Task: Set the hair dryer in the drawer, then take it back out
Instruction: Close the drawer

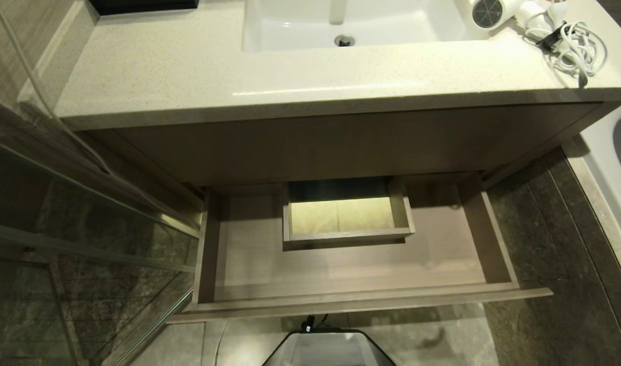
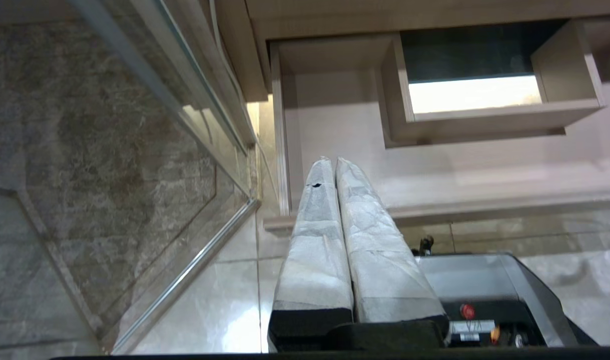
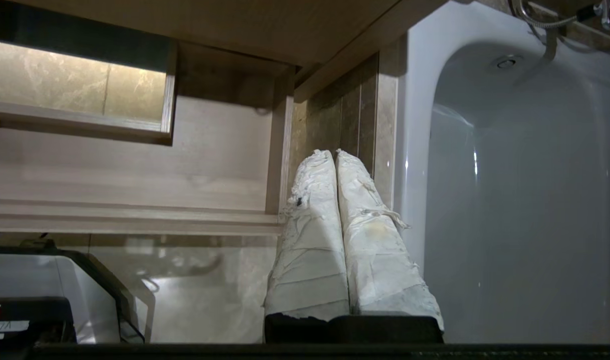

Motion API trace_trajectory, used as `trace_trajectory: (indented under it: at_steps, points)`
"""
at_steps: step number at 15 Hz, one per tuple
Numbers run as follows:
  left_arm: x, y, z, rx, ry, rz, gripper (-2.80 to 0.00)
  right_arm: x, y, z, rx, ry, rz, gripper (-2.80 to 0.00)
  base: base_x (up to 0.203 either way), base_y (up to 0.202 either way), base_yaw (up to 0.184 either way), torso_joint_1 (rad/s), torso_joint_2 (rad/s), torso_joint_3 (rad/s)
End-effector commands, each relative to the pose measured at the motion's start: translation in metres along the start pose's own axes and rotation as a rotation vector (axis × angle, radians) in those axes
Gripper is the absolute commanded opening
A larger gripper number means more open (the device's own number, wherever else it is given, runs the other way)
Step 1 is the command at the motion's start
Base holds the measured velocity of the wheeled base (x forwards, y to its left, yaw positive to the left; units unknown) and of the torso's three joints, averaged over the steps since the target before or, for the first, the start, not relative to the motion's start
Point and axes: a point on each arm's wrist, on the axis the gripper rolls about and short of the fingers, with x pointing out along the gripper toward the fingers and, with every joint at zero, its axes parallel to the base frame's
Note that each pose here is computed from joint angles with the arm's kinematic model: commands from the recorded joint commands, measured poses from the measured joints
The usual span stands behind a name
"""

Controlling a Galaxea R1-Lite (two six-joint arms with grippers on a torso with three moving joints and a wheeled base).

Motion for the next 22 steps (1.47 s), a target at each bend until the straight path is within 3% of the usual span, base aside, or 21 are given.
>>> trace_trajectory:
  at_steps: [1,9,22]
  points:
    - [0.000,0.000,0.000,0.000,0.000,0.001,-2.80,0.001,0.000,-0.001,-0.002,0.003,0.001,-2.80,0.000,0.000,0.000,-0.261,-0.02,-0.286]
    - [0.000,0.000,0.000,-0.001,0.001,0.001,-2.80,-0.002,0.002,-0.005,0.000,0.005,0.001,-2.80,0.000,0.000,0.000,-0.205,-0.05,-0.250]
    - [0.000,0.000,-0.001,0.000,0.002,-0.001,-2.80,-0.001,0.006,-0.014,0.002,0.029,0.010,-2.80,0.000,0.000,0.000,-0.243,0.41,0.154]
